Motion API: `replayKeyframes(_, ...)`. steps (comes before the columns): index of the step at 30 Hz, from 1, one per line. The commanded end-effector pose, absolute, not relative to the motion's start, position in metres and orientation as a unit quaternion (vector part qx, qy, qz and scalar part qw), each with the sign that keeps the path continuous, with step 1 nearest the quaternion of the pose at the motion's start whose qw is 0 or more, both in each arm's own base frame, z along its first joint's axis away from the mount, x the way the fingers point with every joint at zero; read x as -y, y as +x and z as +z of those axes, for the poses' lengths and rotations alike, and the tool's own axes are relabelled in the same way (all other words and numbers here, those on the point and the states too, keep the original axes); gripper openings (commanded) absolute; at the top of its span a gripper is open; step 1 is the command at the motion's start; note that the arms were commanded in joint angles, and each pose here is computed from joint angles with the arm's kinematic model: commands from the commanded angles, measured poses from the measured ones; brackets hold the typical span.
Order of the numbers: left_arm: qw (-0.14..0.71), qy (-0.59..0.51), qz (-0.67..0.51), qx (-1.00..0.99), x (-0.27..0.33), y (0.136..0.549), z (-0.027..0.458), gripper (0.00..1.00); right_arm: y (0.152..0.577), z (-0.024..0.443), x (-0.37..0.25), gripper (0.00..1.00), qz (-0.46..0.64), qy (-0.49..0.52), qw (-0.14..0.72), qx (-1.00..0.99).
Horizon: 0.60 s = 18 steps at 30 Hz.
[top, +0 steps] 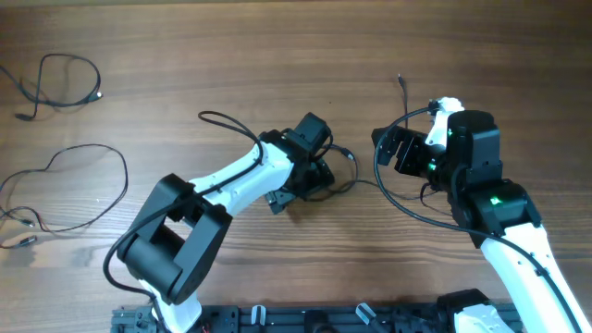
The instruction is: Untangle cables
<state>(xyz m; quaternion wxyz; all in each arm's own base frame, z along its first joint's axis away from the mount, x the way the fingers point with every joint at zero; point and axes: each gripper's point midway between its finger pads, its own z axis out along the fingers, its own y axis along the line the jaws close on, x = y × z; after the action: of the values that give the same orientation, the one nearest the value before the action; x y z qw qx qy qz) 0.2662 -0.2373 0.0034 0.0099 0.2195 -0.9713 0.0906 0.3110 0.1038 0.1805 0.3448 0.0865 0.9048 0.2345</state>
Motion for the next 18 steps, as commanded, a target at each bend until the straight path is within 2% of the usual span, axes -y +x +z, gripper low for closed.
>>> replayKeyframes(1,0.024,0.232,0.090,0.968,0.246,0.266,-0.010,0.99,0.314,0.183,-0.099,1.00,0.226,0.094,0.350,-0.904)
replayKeyframes(7,0.064,0.232,0.038,0.970,0.234,0.251,-0.028,0.99,0.314,0.183,-0.099,1.00,0.226,0.094,0.350,-0.904)
replayKeyframes(18,0.082,0.236,-0.002,0.968,0.229,0.251,-0.039,0.99,0.314,0.183,-0.099,1.00,0.226,0.094,0.350,-0.904)
